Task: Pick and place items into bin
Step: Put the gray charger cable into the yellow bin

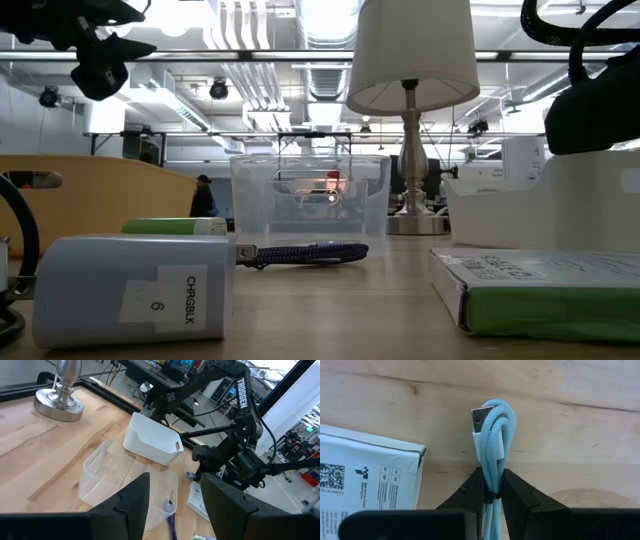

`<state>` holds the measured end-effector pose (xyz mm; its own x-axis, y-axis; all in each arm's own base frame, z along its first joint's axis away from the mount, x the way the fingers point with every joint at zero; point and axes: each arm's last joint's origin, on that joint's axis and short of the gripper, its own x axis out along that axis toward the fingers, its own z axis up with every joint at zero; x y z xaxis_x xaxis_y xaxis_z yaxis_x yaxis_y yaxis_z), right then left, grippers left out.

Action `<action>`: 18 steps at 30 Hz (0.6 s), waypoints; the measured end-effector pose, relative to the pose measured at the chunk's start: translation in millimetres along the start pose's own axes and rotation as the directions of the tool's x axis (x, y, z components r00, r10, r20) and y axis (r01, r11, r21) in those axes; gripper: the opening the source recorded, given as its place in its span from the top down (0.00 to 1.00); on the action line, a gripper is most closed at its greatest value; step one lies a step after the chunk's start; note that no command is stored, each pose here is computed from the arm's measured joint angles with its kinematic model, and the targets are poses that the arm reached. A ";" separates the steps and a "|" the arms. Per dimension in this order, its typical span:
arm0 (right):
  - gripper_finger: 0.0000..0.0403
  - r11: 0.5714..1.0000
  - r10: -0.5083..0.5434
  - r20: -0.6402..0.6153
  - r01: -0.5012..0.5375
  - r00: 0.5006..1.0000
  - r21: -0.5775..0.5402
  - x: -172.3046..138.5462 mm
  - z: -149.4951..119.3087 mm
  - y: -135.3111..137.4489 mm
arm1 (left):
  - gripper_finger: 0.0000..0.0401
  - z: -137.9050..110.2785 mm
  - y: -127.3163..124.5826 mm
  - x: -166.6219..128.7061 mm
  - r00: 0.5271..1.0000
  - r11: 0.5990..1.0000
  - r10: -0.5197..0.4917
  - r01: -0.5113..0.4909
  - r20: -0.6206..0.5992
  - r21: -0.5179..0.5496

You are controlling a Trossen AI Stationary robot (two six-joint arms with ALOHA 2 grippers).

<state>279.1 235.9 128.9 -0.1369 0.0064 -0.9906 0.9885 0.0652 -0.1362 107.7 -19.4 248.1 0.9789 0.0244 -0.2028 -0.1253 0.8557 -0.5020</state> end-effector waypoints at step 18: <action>0.91 0.757 0.580 0.137 -0.468 0.803 -0.455 -63.3 55.9 47.3 | 0.60 -0.8 -1.2 1.2 0.999 0.999 -0.027 0.027 -0.023 -0.027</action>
<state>338.0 182.8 184.3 0.4718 -0.0942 -0.8767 0.7835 0.5008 0.3679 108.9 -20.8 247.7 0.9781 -0.0107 -0.2080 -0.1036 0.8416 -0.5301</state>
